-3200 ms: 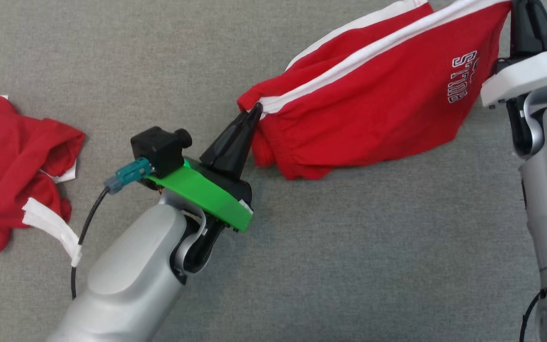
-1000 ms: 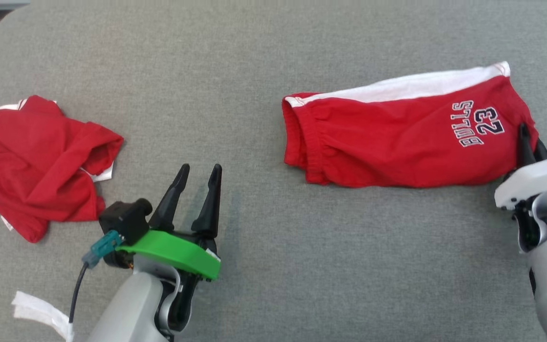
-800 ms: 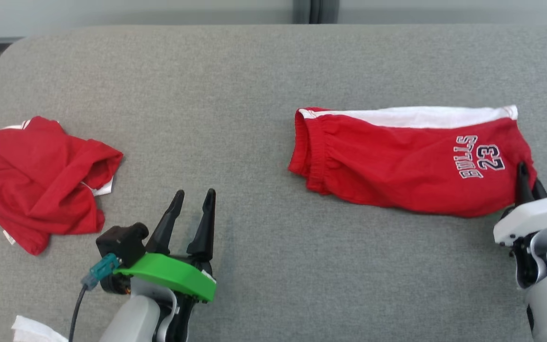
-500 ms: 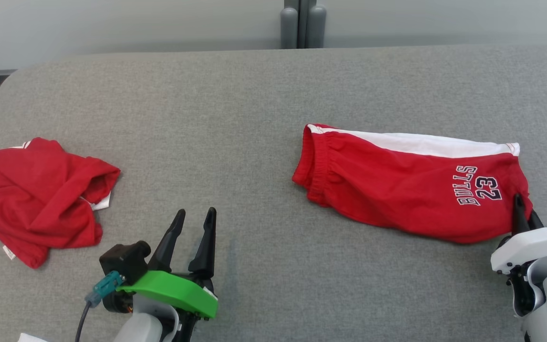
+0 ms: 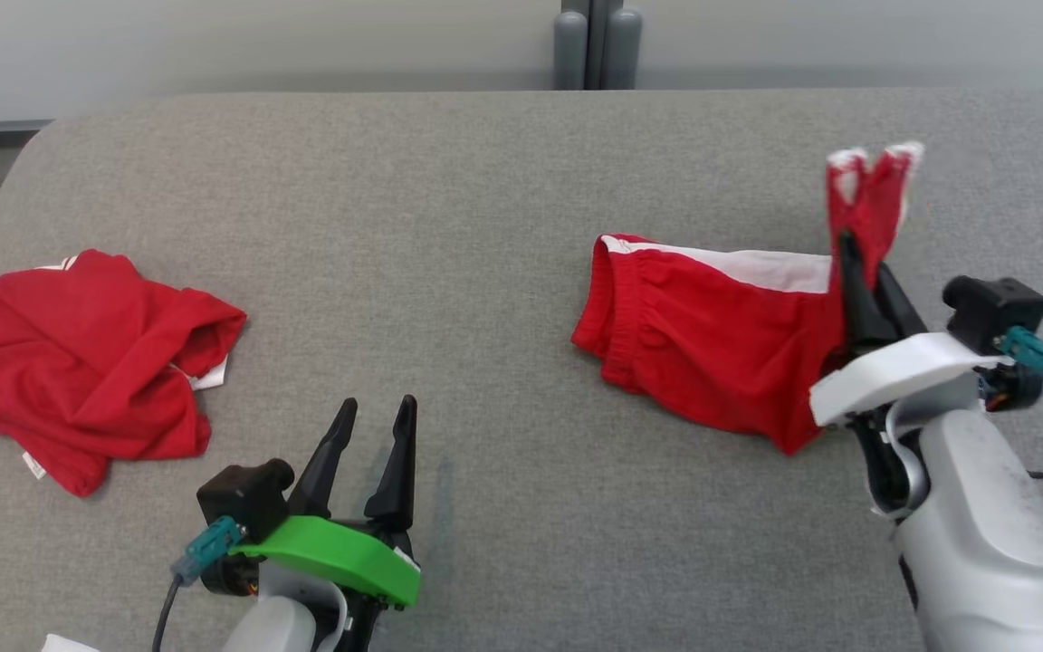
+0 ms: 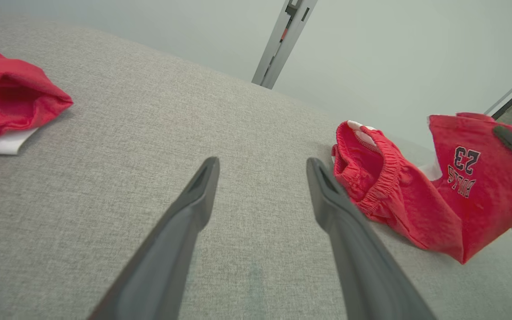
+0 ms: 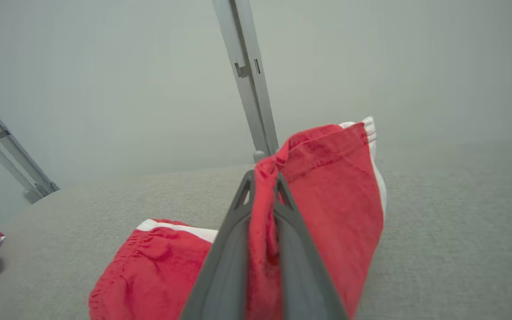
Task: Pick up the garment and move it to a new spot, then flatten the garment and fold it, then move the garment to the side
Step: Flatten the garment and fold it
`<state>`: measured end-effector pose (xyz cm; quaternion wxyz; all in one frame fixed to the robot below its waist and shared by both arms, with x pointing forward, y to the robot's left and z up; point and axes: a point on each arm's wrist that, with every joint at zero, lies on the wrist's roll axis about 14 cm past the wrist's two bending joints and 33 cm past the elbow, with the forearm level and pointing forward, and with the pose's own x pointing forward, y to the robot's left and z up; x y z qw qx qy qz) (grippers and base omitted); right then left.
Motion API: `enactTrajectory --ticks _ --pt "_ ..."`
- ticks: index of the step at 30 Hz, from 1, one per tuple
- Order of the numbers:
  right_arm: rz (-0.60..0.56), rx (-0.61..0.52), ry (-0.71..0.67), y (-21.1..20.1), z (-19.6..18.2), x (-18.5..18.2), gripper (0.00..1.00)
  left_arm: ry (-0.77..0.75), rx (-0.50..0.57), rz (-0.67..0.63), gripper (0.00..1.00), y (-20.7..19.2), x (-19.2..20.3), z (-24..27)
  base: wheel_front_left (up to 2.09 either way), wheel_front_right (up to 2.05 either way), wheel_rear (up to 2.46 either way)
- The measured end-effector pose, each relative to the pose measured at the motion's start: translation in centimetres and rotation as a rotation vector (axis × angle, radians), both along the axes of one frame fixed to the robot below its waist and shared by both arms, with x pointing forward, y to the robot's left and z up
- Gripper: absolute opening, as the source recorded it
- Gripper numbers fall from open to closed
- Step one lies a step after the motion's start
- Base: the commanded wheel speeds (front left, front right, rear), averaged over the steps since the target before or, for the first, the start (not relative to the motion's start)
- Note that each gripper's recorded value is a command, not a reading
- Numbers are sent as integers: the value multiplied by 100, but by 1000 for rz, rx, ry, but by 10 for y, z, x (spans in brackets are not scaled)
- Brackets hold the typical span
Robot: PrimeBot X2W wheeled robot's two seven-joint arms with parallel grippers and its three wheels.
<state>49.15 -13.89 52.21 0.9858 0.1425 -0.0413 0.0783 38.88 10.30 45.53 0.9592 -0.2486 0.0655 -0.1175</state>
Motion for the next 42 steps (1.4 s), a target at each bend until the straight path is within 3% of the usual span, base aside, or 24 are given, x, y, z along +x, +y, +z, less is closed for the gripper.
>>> enactTrajectory --ticks 7,14,15,18,23,28,35,42 --pt "249 -6 -20 90 5 -6 0 12 1 31 100 8 -3 -3 0 0 0" --pt "370 -35 24 132 -13 -15 0 34 5 66 100 19 -6 -10 0 0 0" --pt "383 -43 35 136 -18 -16 13 38 5 70 100 20 -7 -11 0 0 0" --pt "429 -71 72 148 -33 -24 100 49 11 78 100 23 -8 -14 0 0 0" --pt "477 -98 96 159 -43 -36 100 54 39 77 100 26 -8 -18 0 0 0" --pt "447 -93 47 150 -27 -36 100 34 89 72 100 30 -5 -15 0 0 0" --pt "244 -98 -41 86 1 -27 100 -31 213 83 100 42 0 -3 0 0 0" --pt "46 -146 -23 16 -4 -41 100 -71 328 72 100 43 -8 3 0 0 0"
